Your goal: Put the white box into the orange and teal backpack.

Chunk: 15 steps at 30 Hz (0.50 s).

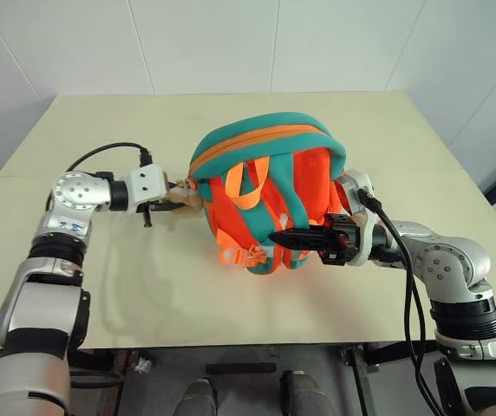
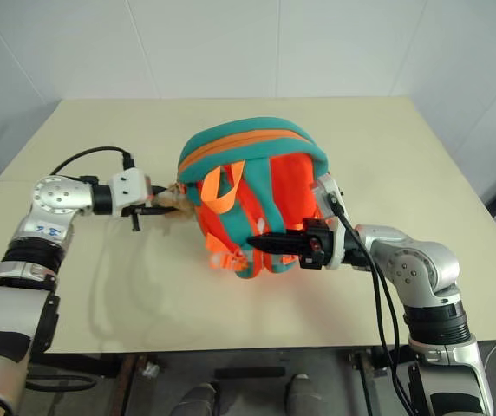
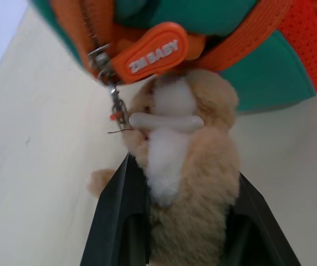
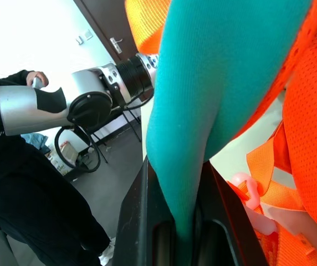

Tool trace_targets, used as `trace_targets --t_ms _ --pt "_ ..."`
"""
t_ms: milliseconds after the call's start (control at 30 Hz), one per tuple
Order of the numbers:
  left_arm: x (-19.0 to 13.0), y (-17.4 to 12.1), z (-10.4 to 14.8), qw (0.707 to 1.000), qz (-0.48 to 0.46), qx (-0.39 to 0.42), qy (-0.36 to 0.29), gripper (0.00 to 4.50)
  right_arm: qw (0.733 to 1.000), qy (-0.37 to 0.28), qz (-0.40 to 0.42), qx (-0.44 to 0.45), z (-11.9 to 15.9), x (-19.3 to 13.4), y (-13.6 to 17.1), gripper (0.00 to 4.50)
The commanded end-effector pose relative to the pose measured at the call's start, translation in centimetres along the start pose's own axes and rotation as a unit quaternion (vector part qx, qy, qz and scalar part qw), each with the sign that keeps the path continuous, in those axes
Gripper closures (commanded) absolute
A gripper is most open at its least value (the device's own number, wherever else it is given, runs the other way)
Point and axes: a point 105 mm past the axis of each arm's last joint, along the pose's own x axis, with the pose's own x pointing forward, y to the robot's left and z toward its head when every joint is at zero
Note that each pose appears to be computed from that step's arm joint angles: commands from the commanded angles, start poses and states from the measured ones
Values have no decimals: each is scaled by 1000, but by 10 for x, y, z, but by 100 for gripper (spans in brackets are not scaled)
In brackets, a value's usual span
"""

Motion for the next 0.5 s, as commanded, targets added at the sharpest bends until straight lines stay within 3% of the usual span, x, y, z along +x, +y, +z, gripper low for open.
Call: trace_targets --t_ms 33,133,267,500 --pt "9 -11 18 997 -36 -24 -63 348 1000 -13 19 -18 8 0 11 450" --pt "16 -15 53 988 -60 -42 -135 348 1000 -15 17 -17 7 0 10 450" --pt "22 -37 69 978 -102 -80 -164 348 1000 -19 18 -17 8 2 9 450" --pt "20 -83 41 953 -209 -196 -99 348 999 -24 22 -17 8 5 9 450"
